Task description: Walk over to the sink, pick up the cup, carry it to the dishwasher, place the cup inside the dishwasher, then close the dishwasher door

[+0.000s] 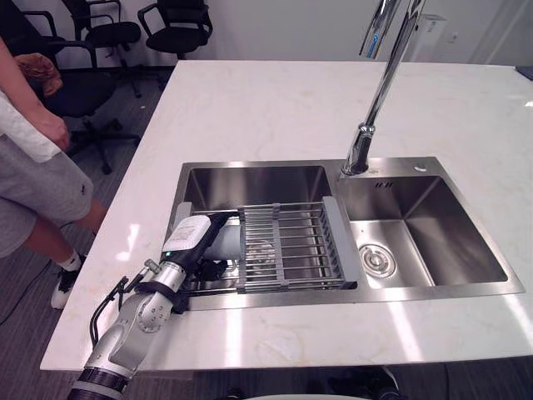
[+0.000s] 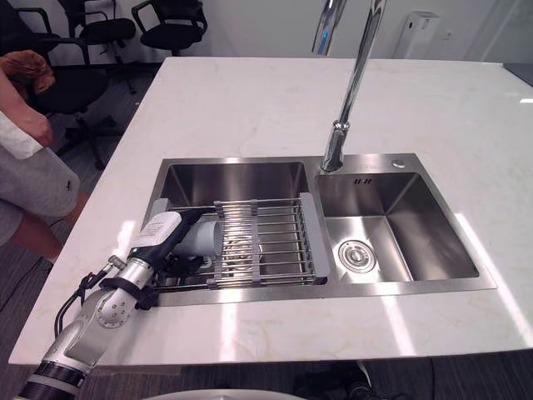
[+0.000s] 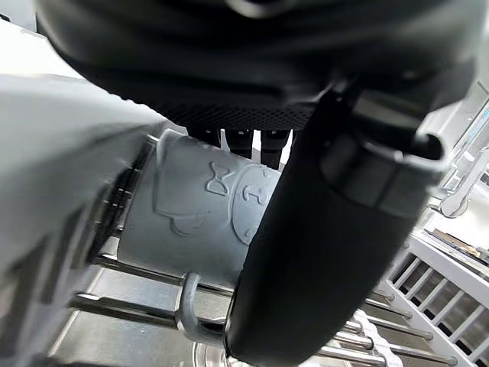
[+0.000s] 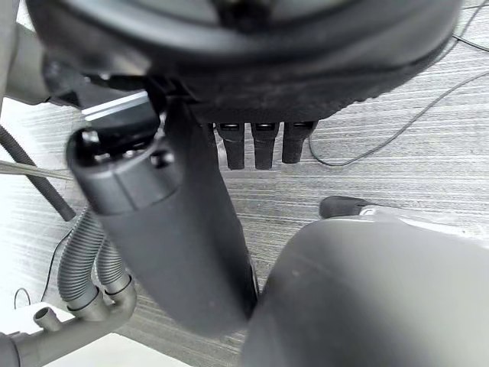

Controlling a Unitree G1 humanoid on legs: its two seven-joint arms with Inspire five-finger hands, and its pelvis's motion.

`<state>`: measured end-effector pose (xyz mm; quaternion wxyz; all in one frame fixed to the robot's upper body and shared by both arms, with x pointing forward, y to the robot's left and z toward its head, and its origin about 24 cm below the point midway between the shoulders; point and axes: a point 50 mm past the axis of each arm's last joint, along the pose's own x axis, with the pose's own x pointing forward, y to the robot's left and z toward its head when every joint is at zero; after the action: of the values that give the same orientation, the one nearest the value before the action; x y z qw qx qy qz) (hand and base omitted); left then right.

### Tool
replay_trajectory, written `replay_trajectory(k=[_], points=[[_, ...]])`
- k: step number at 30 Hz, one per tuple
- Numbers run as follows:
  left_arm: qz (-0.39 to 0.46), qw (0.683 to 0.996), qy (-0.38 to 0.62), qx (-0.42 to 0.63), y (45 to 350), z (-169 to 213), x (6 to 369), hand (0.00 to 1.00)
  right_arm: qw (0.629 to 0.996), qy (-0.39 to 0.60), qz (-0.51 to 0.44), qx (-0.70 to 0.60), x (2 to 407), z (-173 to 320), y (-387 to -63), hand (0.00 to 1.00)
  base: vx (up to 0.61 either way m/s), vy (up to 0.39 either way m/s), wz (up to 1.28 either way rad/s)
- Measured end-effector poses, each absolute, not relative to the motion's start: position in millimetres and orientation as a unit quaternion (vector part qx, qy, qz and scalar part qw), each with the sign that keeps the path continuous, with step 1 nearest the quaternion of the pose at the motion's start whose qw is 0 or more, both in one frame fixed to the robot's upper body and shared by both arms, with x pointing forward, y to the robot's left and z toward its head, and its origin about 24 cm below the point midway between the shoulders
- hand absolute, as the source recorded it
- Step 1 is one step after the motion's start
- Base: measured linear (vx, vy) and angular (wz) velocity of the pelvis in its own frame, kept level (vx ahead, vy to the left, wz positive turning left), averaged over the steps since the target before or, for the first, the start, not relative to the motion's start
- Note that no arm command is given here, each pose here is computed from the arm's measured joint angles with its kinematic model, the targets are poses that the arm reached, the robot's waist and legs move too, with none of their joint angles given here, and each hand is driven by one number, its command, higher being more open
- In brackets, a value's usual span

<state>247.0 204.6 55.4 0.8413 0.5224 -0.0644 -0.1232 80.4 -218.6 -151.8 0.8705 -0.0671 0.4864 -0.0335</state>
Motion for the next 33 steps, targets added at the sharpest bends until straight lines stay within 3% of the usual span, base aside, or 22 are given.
replay_trajectory(k=[1,15,21,30,33], points=[[-0.123,0.841,-0.064,0.524,204.8,56.3,250.5,0.3,0.871,0.486,-0.033,-0.067,80.5,-151.7,-218.8,0.9,-0.04,-0.003,-0.06],[-0.114,0.842,-0.056,0.524,209.4,58.9,265.9,0.3,0.874,0.481,-0.032,-0.067,85.7,-150.8,-218.5,0.9,0.0,-0.001,-0.01],[-0.106,0.866,-0.061,0.484,205.3,60.1,264.7,0.3,0.874,0.48,-0.032,-0.066,86.6,-150.7,-218.0,0.9,0.0,-0.003,0.02],[-0.074,0.938,-0.19,0.279,151.4,100.3,235.1,0.3,0.876,0.477,-0.045,-0.056,88.2,-150.5,-217.7,0.9,-0.03,-0.002,0.08],[-0.062,0.946,-0.216,0.233,146.5,110.1,230.8,0.3,0.876,0.478,-0.054,-0.049,86.4,-150.8,-218.1,0.9,-0.07,-0.015,0.01]])
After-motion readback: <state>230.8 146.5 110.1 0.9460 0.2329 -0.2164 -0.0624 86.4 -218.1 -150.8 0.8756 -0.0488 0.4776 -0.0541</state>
